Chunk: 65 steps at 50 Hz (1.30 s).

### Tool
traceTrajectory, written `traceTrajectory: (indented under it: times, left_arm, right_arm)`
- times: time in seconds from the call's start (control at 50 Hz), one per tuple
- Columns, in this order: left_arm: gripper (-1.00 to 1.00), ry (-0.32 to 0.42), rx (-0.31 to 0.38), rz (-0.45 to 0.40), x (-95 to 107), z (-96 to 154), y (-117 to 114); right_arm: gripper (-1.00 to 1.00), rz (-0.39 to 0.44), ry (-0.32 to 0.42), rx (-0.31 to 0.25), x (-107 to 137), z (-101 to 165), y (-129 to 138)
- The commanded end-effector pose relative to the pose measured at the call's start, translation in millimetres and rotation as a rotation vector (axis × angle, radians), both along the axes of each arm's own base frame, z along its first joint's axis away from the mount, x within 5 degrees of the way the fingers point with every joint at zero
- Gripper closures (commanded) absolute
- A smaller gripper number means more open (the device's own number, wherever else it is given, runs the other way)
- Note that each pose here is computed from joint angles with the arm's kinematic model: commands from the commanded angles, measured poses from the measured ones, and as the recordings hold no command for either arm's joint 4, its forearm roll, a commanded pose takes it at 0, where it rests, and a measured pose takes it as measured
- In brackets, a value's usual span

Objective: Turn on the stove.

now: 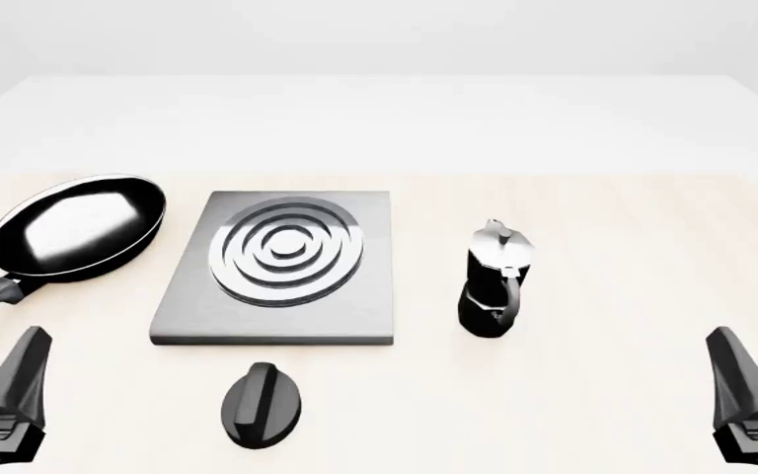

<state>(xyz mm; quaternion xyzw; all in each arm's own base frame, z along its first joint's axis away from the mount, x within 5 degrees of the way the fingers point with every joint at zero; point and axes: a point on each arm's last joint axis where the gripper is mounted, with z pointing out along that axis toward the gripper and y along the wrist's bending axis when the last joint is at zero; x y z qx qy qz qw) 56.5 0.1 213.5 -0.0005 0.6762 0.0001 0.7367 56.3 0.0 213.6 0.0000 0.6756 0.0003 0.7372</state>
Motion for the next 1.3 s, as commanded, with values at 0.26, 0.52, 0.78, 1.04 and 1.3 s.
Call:
traceTrajectory:
  times: [0.26, 0.52, 0.78, 1.04, 1.3]
  left_arm:
    - [-1.0, 0.077, 0.0, 0.021, 18, 7, 2]
    - [-1.0, 0.2, -0.006, -0.024, 44, 22, -2]
    - [-1.0, 0.3, 0.022, -0.118, 64, 24, -14]
    - [-1.0, 0.365, 0.04, -0.204, 71, 16, -26]
    - [-1.0, 0.397, 0.015, -0.333, 73, 14, -46]
  right_arm:
    - [-1.0, 0.003, 0.0, -0.007, 0, 0, 0]
    - [-1.0, -0.009, 0.004, -0.035, 0, 0, 0]
    - [-1.0, -0.012, 0.014, -0.052, 2, 0, 0]
    - [-1.0, -0.014, 0.013, -0.059, 1, -1, -1]
    - [-1.0, -0.01, 0.012, -0.05, 1, -1, 0]
